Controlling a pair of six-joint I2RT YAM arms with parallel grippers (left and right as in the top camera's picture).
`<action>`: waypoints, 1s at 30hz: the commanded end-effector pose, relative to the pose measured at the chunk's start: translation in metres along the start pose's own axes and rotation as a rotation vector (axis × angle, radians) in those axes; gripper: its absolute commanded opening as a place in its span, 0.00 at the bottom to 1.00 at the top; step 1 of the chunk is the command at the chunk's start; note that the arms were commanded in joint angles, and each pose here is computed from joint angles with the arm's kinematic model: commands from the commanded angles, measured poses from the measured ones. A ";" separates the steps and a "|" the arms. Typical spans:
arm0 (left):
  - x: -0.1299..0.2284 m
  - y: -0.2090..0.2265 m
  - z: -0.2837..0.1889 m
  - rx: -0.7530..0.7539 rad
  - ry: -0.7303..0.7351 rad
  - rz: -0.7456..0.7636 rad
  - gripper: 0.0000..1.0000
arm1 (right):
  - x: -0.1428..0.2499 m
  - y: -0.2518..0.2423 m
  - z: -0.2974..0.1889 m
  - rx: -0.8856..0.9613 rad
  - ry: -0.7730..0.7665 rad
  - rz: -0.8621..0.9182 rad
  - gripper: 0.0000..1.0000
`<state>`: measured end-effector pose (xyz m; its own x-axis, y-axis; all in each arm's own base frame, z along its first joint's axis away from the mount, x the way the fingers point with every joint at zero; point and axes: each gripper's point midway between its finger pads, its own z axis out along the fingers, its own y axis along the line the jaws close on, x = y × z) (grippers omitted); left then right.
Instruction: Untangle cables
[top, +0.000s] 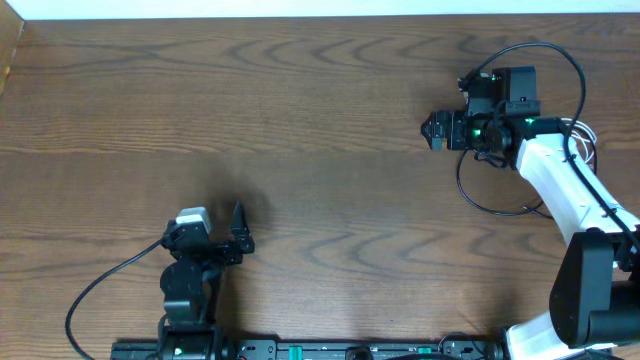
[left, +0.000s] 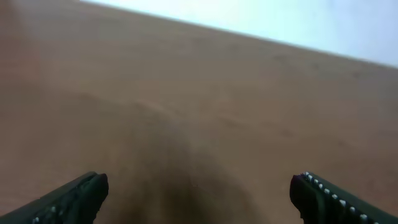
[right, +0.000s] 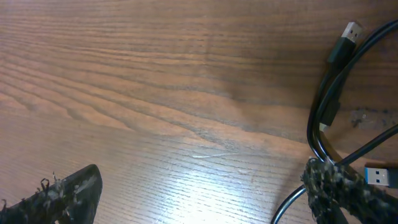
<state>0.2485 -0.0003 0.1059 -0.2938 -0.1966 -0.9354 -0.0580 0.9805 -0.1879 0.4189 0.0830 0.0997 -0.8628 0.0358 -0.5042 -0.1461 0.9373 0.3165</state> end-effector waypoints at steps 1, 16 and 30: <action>0.029 0.005 0.003 -0.015 0.118 -0.011 0.98 | -0.002 0.002 -0.001 -0.002 -0.005 -0.018 0.99; 0.082 0.015 0.004 -0.063 0.349 -0.013 0.98 | -0.002 0.002 -0.001 -0.002 -0.005 -0.018 0.99; 0.116 0.022 -0.002 -0.095 0.507 -0.013 0.98 | -0.004 0.003 -0.003 -0.002 -0.013 -0.020 0.99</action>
<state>0.2236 -0.0004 0.0098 -0.6632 -0.1964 -0.7223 -0.1318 0.9805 -0.1456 0.4189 0.0830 0.0997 -0.8628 0.0358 -0.5042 -0.1461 0.9373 0.3165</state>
